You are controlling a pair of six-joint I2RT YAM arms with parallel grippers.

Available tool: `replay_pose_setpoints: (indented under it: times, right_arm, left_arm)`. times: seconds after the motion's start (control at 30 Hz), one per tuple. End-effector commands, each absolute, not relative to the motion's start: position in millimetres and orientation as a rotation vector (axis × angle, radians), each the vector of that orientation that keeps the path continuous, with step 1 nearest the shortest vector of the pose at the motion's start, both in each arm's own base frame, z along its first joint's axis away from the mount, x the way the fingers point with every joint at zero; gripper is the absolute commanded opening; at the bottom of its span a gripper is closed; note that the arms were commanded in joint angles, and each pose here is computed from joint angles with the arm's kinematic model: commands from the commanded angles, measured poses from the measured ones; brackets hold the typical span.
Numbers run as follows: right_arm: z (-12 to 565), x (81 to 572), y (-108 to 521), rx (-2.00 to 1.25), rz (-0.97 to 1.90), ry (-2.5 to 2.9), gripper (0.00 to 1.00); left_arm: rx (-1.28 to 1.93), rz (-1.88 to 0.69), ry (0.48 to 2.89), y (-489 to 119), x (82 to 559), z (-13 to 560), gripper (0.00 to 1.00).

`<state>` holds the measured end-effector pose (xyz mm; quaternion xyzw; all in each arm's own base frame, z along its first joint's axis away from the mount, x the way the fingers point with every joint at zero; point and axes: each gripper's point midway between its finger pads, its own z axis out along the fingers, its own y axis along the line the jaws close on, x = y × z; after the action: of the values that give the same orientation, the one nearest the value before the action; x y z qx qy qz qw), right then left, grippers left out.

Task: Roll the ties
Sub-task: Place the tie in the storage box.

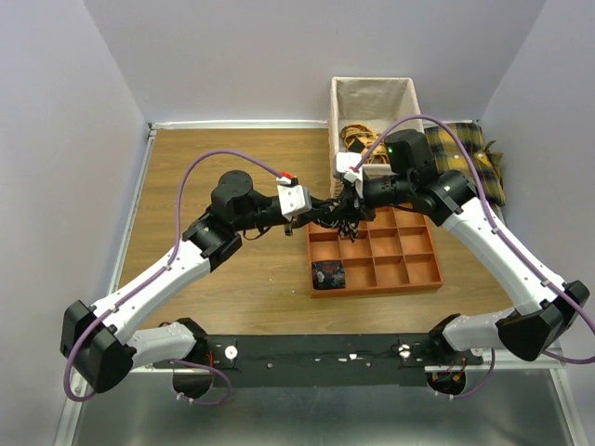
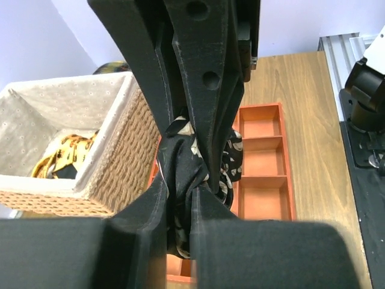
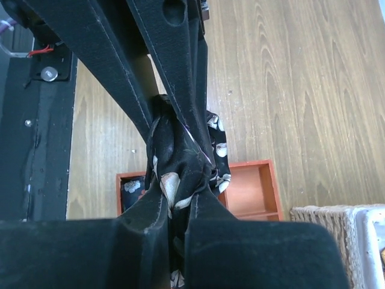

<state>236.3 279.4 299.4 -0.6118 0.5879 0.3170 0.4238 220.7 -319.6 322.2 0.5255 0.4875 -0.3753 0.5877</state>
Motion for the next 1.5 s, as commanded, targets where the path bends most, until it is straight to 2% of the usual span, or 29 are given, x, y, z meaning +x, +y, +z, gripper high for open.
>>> replay_pose_setpoints:
  times: [0.0, 0.03, 0.07, 0.1, 0.13, 0.33, 0.73, 1.2, 1.47]
  right_arm:
    - [270, 245, 272, -1.533, 0.736, 1.533, 0.01]
    - [271, 249, 274, -1.519, 0.722, 1.517, 0.01]
    - [260, 249, 272, -1.515, 0.717, 1.536, 0.01]
    - [259, 251, 273, -1.509, 0.714, 1.533, 0.01]
    - [260, 254, 275, -1.503, 0.708, 1.514, 0.0]
    - [239, 269, 279, -1.465, 0.715, 1.554, 0.01]
    - [193, 324, 273, -1.159, 0.712, 1.536, 0.01]
    - [126, 333, 219, -0.698, 0.536, 1.973, 0.01]
    - [99, 313, 190, -0.489, 0.464, 2.175, 0.01]
  left_arm:
    - [1.221, -0.926, 1.04, -323, 208, 340, 0.56]
    - [1.22, -0.916, 1.048, -322, 209, 336, 0.68]
    - [1.214, -0.902, 1.052, -321, 211, 334, 0.74]
    - [1.208, -0.887, 1.061, -319, 214, 332, 0.9]
    - [1.204, -0.876, 1.068, -317, 216, 329, 0.99]
    - [1.2, -0.835, 1.131, -302, 222, 313, 0.99]
    - [1.143, -0.756, 1.214, -272, 233, 294, 0.99]
    - [1.119, -0.778, 1.156, -276, 235, 299, 0.99]
    - [1.121, -0.785, 1.107, -273, 230, 309, 0.99]
